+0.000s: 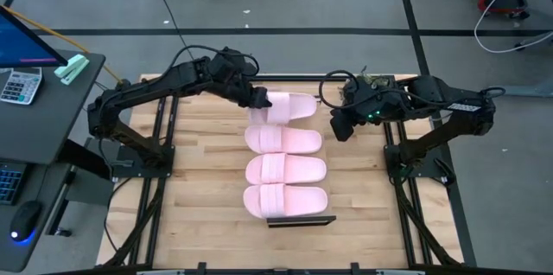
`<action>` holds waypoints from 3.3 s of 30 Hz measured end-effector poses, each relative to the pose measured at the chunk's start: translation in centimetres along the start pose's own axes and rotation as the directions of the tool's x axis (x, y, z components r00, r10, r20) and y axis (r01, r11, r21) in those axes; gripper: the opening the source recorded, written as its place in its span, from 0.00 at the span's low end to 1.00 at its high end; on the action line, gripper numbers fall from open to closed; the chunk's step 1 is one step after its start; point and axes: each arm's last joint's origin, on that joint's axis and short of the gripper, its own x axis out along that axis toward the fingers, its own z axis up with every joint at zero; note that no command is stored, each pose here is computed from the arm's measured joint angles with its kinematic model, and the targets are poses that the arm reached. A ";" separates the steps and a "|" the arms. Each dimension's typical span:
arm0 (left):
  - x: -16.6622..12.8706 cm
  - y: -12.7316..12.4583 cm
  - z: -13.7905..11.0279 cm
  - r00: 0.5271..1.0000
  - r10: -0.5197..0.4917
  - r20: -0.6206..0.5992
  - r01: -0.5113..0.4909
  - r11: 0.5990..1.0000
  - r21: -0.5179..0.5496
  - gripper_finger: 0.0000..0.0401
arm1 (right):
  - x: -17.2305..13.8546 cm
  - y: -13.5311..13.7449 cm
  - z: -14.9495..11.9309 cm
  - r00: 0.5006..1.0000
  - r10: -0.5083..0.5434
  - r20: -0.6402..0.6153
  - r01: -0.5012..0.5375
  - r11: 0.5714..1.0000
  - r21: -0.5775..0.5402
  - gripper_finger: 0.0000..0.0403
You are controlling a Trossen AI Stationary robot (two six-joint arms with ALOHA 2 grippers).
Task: Pick and place slides into the shelf
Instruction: Put the pink slipper on the shelf
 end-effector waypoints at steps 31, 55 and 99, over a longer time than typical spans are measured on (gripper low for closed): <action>2.7 2.3 1.2 0.993 -0.059 -0.102 0.060 0.998 -0.001 0.01 | 0.0 0.0 0.0 1.000 0.000 0.000 0.000 1.000 0.028 0.07; 2.9 7.5 3.4 0.996 0.012 -0.093 -0.019 0.997 -0.074 0.01 | 0.0 0.0 0.0 1.000 0.002 0.003 -0.002 0.999 0.048 0.07; 7.8 7.7 1.1 0.970 0.209 -0.122 -0.209 0.978 0.014 0.06 | 0.0 0.0 0.1 1.000 -0.003 0.008 0.003 0.999 0.052 0.07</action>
